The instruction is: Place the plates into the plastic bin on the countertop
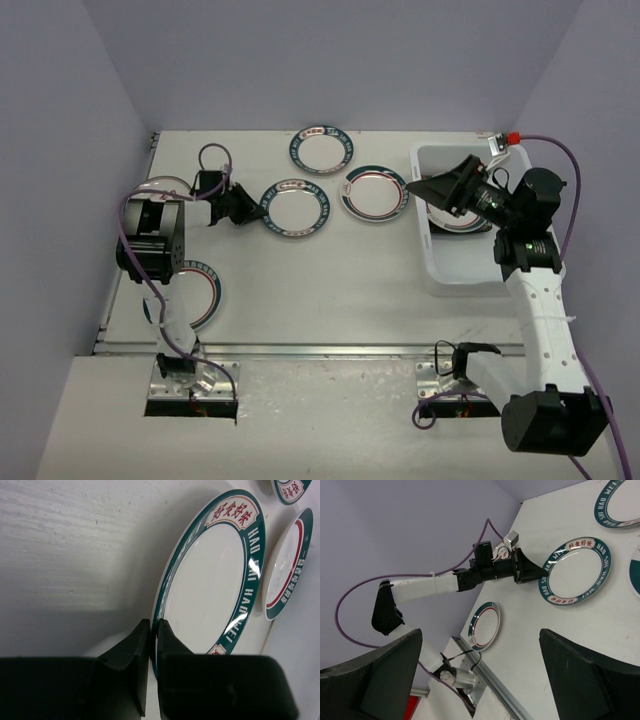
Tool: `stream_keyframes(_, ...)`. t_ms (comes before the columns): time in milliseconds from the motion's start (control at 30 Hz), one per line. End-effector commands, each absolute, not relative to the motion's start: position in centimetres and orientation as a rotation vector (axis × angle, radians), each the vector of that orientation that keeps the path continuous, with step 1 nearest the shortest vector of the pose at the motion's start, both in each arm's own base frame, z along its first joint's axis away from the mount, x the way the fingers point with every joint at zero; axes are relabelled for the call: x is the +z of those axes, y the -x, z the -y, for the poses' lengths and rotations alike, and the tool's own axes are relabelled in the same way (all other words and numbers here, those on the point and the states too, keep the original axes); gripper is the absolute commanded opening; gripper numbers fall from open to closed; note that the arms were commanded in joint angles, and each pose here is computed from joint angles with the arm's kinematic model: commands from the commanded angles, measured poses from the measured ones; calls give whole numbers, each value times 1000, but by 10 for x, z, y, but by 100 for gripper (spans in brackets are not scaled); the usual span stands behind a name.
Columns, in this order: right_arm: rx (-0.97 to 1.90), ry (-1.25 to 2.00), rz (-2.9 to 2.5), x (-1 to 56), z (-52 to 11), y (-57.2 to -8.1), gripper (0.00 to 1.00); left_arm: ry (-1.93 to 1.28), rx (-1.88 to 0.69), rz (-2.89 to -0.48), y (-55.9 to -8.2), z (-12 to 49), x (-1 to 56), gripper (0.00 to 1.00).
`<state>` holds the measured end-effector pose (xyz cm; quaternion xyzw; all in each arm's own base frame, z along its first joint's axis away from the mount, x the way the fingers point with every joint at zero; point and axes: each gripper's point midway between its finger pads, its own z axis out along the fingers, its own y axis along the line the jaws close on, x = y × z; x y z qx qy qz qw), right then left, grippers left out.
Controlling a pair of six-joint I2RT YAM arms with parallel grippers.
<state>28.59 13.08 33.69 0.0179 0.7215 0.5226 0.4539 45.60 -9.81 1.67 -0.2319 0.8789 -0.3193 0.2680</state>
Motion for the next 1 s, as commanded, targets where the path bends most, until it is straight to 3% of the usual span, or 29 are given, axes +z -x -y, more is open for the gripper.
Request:
stream_keyframes(0,1303,-70,-1809,342,-131,-296,99,527,-891,-2256,-456,92,56,0)
stream_keyframes(167,1378,-2,-1939,321,-142,-304,99,344,-1222,-2097,-414,131,138,0)
stream_keyframes(367,1227,92,-2219,263,-171,-323,99,39,-1473,-1975,-339,177,214,0)
stream_keyframes(600,1279,121,-2287,226,-204,-327,97,-63,-1604,-2002,-298,207,241,0)
stream_keyframes(667,1291,155,-2295,221,-215,-326,77,-75,-1633,-1986,-293,212,253,0)
stream_keyframes(767,1312,137,-2283,219,-217,-327,11,-83,-1629,-1977,-293,214,264,0)
stream_keyframes(800,1305,124,-2284,218,-217,-328,1,-67,-1631,-1995,-293,214,261,0)
stream_keyframes(833,1303,117,-2273,219,-216,-327,0,-68,-1603,-2001,-298,213,264,3)
stream_keyframes(900,1296,95,-2266,220,-212,-327,0,-50,-1570,-2004,-304,211,267,24)
stream_keyframes(933,1292,83,-2264,221,-211,-327,0,-40,-1560,-2007,-306,210,268,40)
stream_keyframes(967,1283,67,-2263,221,-209,-327,0,-31,-1551,-2013,-307,209,269,68)
